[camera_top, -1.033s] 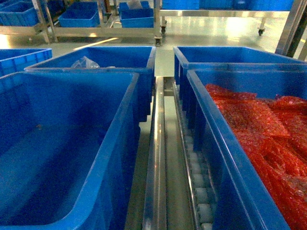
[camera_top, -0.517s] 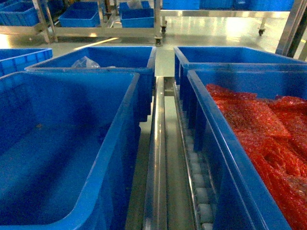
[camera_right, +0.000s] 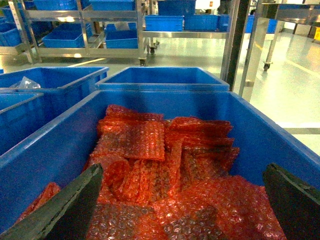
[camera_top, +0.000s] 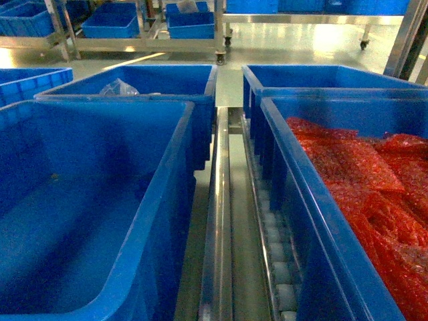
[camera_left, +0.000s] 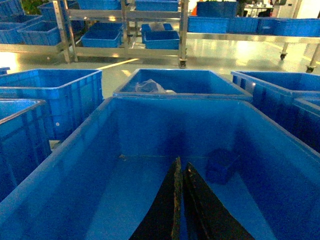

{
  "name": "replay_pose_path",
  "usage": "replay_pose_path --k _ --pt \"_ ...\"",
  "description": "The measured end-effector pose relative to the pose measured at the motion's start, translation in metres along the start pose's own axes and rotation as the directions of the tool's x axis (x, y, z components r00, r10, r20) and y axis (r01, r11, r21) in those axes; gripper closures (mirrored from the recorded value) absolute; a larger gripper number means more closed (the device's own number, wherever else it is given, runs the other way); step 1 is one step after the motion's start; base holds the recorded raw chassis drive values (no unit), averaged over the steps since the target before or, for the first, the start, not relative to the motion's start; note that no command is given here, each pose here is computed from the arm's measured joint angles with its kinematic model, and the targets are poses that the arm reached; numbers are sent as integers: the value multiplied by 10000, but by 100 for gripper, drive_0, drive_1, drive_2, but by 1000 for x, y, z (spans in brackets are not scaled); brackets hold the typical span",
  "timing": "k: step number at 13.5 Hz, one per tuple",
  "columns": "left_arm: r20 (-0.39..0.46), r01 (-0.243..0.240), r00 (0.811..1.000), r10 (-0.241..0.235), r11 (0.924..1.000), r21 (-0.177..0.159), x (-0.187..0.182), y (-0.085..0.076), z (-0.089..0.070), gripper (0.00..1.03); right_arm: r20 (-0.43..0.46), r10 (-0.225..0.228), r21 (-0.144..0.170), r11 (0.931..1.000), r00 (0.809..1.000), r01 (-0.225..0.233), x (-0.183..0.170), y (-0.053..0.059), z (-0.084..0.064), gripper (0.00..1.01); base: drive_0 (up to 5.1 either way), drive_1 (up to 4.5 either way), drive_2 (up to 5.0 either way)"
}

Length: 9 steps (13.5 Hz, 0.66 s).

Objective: Pick blue part to blue bin on bottom shelf

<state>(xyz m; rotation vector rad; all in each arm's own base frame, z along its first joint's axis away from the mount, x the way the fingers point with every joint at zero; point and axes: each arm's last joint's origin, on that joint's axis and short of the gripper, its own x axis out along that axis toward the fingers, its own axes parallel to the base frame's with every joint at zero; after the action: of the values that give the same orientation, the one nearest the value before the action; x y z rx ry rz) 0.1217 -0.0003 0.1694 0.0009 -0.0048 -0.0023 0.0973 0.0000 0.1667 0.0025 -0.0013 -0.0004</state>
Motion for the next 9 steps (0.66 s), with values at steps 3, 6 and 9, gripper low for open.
replay_pose_path --k 3,6,9 --pt "76 0 10000 0 10000 0 -6 0 1 101 0 0 0 10000 10000 0 0 0 0 3 0 0 0" --pt "80 0 10000 0 10000 0 -9 0 1 101 0 0 0 10000 10000 0 0 0 0 3 0 0 0" --pt "61 0 10000 0 10000 0 -13 0 0 101 0 0 0 10000 10000 0 0 0 0 3 0 0 0"
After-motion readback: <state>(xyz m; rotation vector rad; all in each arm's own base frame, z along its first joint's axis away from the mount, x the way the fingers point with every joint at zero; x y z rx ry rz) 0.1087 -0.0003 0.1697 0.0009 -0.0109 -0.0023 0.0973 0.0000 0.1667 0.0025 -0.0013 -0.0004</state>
